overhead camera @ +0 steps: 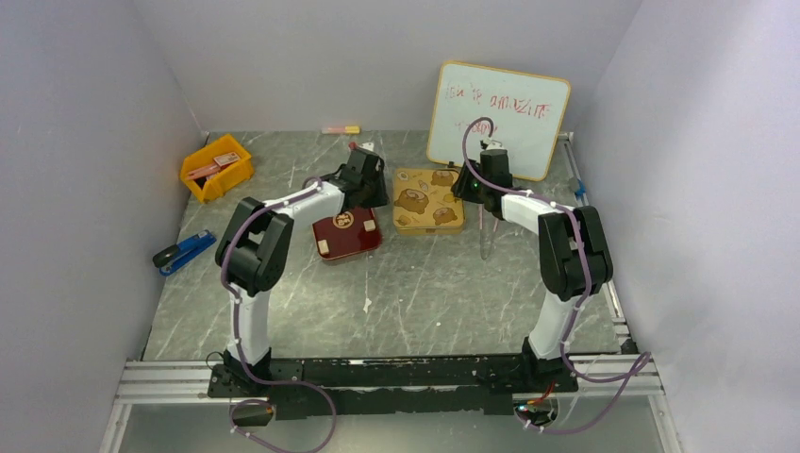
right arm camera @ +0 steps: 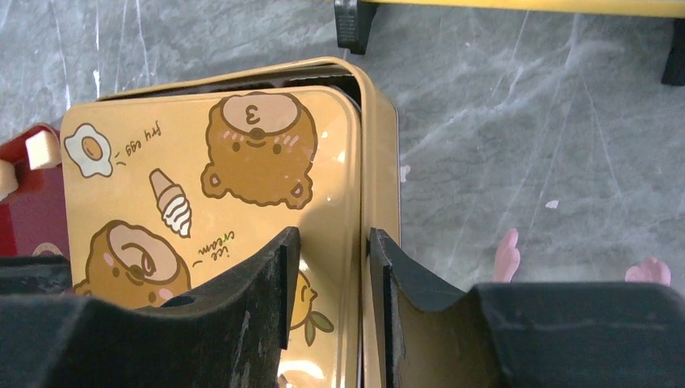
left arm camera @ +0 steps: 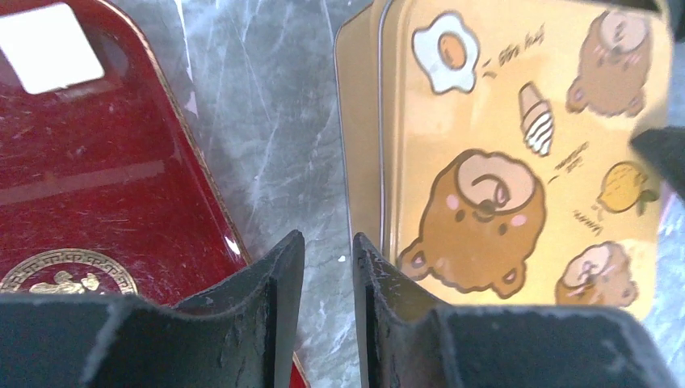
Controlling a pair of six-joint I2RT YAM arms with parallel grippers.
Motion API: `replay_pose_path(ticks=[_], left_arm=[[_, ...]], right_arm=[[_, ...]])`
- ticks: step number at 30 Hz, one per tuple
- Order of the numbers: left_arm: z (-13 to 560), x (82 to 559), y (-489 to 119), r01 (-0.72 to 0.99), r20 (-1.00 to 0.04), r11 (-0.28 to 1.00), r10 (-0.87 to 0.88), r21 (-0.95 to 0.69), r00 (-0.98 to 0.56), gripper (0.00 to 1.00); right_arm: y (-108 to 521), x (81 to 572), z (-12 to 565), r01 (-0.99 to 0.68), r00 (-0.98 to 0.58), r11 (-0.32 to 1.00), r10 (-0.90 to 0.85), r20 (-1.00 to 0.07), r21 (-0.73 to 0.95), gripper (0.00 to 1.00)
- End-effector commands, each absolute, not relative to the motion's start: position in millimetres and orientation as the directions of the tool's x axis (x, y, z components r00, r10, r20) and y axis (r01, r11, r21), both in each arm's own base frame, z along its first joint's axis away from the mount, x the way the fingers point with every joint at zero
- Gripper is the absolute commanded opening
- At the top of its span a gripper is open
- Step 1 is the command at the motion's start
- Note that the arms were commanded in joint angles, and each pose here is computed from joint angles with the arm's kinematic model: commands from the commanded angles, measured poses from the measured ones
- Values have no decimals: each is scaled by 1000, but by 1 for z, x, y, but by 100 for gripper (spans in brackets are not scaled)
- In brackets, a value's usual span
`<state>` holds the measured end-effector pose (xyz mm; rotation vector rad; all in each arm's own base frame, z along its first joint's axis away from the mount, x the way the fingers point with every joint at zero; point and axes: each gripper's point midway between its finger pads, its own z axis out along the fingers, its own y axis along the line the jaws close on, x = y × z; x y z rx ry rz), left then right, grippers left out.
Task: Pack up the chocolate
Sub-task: Adjust the box lid on the packing box.
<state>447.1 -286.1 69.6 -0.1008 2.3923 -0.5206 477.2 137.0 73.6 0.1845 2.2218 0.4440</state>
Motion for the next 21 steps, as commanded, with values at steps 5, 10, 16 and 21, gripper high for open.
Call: replay_pose_path(ticks=[5, 10, 16, 21], left_arm=[[114, 452, -285, 79, -646, 875, -289, -477, -707, 35], [112, 447, -283, 90, -605, 826, -329, -557, -725, 38], [113, 441, -287, 123, -575, 759, -365, -639, -733, 40], [121, 437, -291, 157, -571, 712, -390, -685, -723, 40]], right_arm=[[138, 427, 44, 6, -758, 934, 237, -608, 356, 40], [138, 427, 44, 2, -760, 937, 229, -608, 350, 40], [138, 428, 41, 2, -761, 938, 225, -608, 345, 40], [138, 430, 40, 1, -759, 937, 228, -610, 349, 40]])
